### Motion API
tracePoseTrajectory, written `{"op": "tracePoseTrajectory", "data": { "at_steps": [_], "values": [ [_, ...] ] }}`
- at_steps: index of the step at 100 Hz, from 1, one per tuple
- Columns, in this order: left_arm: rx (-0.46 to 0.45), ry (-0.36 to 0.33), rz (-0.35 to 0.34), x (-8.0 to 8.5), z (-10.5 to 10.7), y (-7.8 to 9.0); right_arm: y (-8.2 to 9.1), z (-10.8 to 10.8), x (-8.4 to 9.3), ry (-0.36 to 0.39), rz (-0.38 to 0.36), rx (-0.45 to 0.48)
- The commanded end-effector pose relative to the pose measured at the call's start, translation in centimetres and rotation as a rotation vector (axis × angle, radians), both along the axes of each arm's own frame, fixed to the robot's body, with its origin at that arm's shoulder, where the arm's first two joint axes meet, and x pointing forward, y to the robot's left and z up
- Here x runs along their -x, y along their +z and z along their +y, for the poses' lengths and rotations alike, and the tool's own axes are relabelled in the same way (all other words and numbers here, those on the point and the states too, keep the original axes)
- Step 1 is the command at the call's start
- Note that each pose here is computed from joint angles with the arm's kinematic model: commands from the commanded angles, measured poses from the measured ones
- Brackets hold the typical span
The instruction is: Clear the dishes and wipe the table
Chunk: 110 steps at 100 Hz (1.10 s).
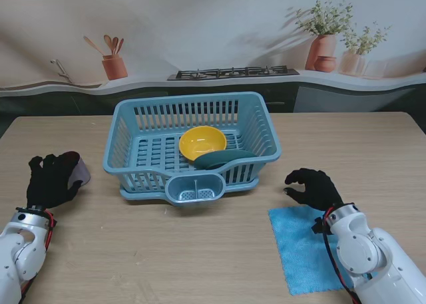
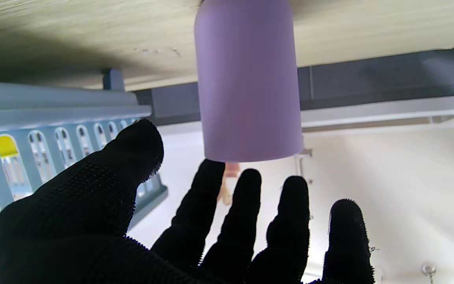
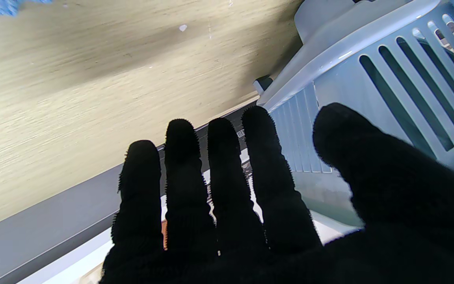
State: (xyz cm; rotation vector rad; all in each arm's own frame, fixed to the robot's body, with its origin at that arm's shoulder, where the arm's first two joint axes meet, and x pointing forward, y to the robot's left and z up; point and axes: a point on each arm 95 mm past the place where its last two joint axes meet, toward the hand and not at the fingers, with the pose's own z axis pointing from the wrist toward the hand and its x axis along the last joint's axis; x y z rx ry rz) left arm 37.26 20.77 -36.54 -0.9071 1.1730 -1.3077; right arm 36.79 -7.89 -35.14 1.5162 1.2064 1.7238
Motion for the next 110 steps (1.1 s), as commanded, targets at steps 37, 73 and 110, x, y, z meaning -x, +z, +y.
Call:
{"op": "tracePoseTrajectory", "data": {
  "at_steps": [37,73,110],
  "values": [
    [-0.012,0.035,0.031,-0.3,0.1,-0.6,0.0,0.3,0.2,0.010,0.010,0.004],
    [-0.024,0.060,0.062,-0.8,0.1,-1.2,0.1,0.3,0.2,0.011,0.008,0.001],
    [-0.029,0.065,0.053,-1.6,0.1,-1.9,0.1,0.3,0.1,0.012,0.005,-0.001]
  ]
}}
